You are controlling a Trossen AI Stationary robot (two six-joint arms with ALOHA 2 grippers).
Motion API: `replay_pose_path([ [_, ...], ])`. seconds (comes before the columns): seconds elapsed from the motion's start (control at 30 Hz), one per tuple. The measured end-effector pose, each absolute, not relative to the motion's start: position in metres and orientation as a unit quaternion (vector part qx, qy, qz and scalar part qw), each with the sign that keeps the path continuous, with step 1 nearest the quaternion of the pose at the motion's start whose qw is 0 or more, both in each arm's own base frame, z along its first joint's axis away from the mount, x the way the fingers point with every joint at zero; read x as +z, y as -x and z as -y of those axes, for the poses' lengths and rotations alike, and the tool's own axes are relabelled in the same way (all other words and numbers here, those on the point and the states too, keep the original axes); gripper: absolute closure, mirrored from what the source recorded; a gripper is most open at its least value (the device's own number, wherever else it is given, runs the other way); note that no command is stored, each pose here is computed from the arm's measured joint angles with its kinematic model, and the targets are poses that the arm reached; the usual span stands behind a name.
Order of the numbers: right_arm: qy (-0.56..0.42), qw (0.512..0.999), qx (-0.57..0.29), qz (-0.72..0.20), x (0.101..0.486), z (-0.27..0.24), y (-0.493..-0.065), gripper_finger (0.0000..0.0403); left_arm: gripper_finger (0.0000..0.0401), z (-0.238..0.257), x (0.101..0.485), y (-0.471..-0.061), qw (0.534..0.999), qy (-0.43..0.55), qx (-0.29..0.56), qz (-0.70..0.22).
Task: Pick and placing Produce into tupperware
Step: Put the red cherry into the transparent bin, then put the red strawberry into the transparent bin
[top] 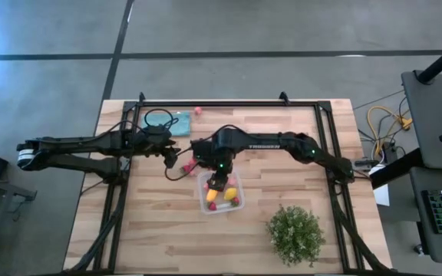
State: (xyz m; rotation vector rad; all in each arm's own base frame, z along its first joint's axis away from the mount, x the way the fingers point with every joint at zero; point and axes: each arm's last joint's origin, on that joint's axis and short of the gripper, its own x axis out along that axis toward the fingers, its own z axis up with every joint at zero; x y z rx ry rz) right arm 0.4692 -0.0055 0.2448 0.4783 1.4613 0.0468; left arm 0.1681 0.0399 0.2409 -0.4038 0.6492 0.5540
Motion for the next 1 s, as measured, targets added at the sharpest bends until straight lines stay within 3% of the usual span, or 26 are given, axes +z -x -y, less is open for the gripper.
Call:
replay_pose_path([
  [0.2,-0.194,0.719,0.001,-0.667,0.244,-0.007,-0.469,0.0267,0.0228,-0.040,0.240,-0.168,0.881,0.227,0.281,-0.305],
  [0.37,-0.180,0.722,0.004,-0.668,0.244,-0.018,-0.469,0.0222,0.0228,-0.040,0.240,-0.167,0.871,0.260,0.293,-0.297],
  [0.6,-0.158,0.737,-0.088,-0.651,0.258,0.001,-0.463,0.0162,0.0228,-0.040,0.240,-0.167,0.870,0.264,0.291,-0.299],
  [0.77,-0.184,0.737,-0.120,-0.639,0.261,0.045,-0.460,0.0153,0.0228,-0.039,0.240,-0.167,0.870,0.264,0.290,-0.300],
  [1.0,-0.191,0.713,-0.132,-0.661,0.220,0.082,-0.467,0.0160,0.0228,-0.039,0.239,-0.166,0.868,0.263,0.291,-0.305],
])
